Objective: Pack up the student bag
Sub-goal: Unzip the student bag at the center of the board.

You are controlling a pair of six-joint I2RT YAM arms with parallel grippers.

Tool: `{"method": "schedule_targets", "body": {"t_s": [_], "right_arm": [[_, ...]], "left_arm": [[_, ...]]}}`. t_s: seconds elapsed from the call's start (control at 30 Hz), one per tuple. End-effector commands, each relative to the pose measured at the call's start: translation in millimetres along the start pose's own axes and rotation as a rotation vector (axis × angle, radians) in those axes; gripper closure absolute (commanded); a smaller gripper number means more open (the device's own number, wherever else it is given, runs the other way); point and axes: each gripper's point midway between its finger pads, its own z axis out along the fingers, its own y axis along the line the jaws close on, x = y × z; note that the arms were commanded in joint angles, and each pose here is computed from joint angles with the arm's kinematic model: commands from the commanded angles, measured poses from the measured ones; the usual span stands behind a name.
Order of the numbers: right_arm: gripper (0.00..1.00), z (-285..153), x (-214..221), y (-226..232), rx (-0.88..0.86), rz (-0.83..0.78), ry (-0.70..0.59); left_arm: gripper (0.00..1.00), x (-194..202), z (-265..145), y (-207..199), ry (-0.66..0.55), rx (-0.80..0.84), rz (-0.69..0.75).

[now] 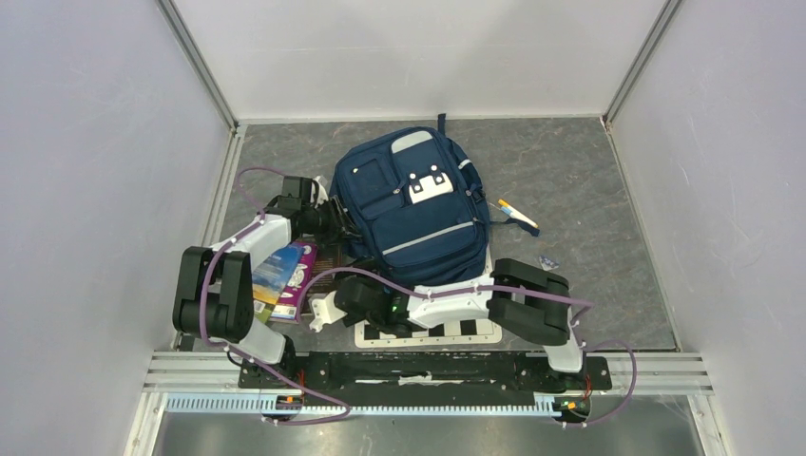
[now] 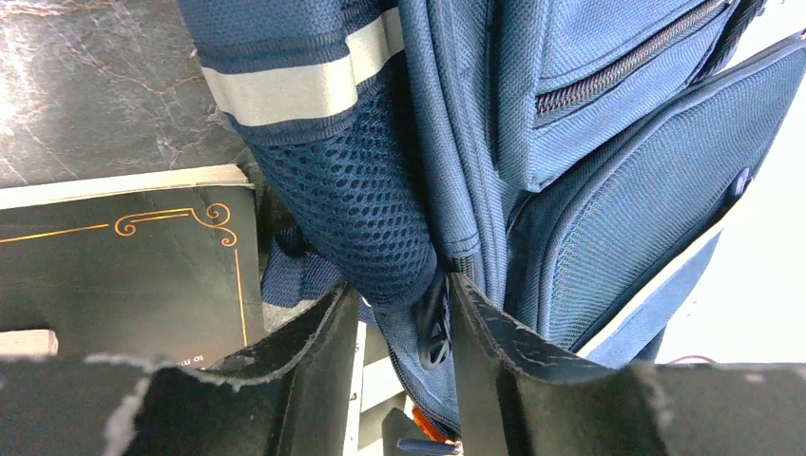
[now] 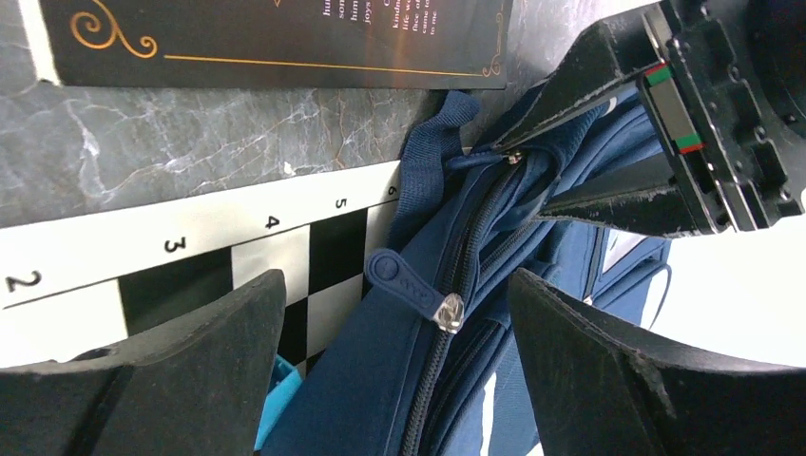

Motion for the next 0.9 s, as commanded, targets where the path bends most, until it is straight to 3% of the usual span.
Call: {"method": "schedule_targets", "body": {"t_s": [0.0,0.13,0.3,0.57,0.7,0.87], "right_arm": [[0.10,7.8,-5.6,-21.2,0.088,-0.062,0.048],[0.19,15.9,-6.4,-26.3,0.147,-0.085,0.066],[0.49,14.4,-8.8,-43.5,0.244,-0.059,0.074],[0.98,0.1,-24.6,-61.5,0.277,0.122,-0.030],[1.00,-12.0,-23.7,-67.4,0.303,0.333,-0.065],[1.00,-38.3,-16.2,-80.8,0.364,0.761,-0.099]], "left_arm": [[0.58,-4.3,1.0,-10.8,-0.010,0.054,-0.018],[0.61,-4.3,0.6,-10.7,-0.012,0.053,-0.017],[0.64,-4.0,1.0,-11.5,-0.013,0.059,-0.020],[0.69,-4.0,0.7,-10.9,-0.015,0.057,-0.019],[0.74,-3.2,1.8,-10.4,-0.011,0.058,-0.021],[0.88,-3.0,1.6,-11.6,-0.011,0.066,-0.023]]}}
